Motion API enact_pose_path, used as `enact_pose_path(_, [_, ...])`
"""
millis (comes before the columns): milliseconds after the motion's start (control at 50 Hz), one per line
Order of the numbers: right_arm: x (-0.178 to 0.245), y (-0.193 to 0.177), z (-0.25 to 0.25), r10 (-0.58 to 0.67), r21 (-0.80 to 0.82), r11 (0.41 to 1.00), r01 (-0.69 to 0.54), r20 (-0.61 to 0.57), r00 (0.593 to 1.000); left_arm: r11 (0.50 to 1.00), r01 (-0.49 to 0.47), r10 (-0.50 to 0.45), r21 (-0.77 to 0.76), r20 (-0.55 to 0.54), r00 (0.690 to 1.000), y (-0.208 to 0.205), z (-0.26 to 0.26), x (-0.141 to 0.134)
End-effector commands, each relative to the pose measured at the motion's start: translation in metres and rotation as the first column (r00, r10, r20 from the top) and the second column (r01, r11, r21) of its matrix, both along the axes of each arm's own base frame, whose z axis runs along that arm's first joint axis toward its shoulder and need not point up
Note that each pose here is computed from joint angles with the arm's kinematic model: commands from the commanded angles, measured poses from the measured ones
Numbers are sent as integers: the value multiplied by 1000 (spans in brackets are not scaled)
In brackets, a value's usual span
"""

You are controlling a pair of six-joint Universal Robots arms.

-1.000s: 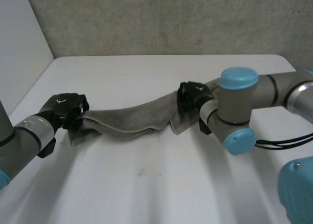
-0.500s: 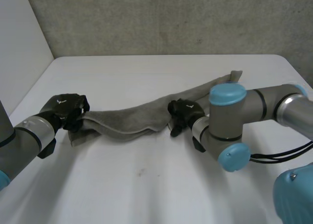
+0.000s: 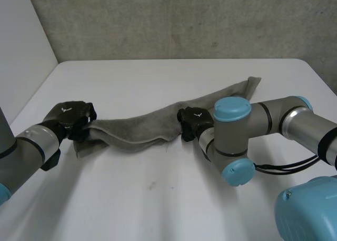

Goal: Fold the towel.

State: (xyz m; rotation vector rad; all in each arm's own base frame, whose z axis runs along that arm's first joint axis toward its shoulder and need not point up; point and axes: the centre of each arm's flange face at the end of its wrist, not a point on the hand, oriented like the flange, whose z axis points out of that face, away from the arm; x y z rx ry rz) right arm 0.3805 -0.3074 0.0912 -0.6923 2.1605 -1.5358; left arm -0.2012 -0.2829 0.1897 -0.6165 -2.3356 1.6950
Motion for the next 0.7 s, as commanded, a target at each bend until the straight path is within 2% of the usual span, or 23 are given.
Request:
enact_pose_path(20, [0,-5,18,-2,-32,999,3,27,1000,1000,0,0,-1,1,1000,0,0,0])
enact_pose_path(220, [-12,-18,53,-20,-83,996,26,62,998,1000,0,0,-1,-1,1000,0,0,0])
enact_pose_path(320, [-24,-24,65,-22,-106,994,25,27,999,1000,0,0,2,0,1000,0,0,0])
enact_pose_path(440, [-54,-32,91,-18,-157,988,4,-91,996,1000,-1,1,-1,1,1000,1,1,0])
enact_pose_path(480, [-68,-26,106,0,-161,986,-33,-196,981,1000,-2,2,-10,1,1000,1,4,1])
enact_pose_path(500, [-68,-26,106,1,-161,986,-33,-197,980,1000,-2,2,-10,1,1000,1,4,1])
enact_pose_path(520, [-78,-23,115,6,-160,986,-48,-253,967,1000,-2,2,-18,0,1000,1,7,1])
enact_pose_path(540, [-78,-23,115,6,-160,986,-48,-254,967,1000,-2,2,-18,0,1000,1,7,1])
enact_pose_path(580, [-100,-17,136,-3,-159,986,-56,-349,937,1000,-1,1,-27,2,1000,3,12,1])
enact_pose_path(600, [-100,-16,137,-3,-159,986,-56,-350,937,1000,-1,1,-27,2,1000,3,12,1])
enact_pose_path(640, [-121,-8,151,-8,-149,987,-60,-420,908,1000,4,-4,-22,5,1000,7,15,1])
enact_pose_path(700, [-135,0,152,-4,-122,991,-60,-466,885,1000,16,-16,3,11,1000,12,14,-1])
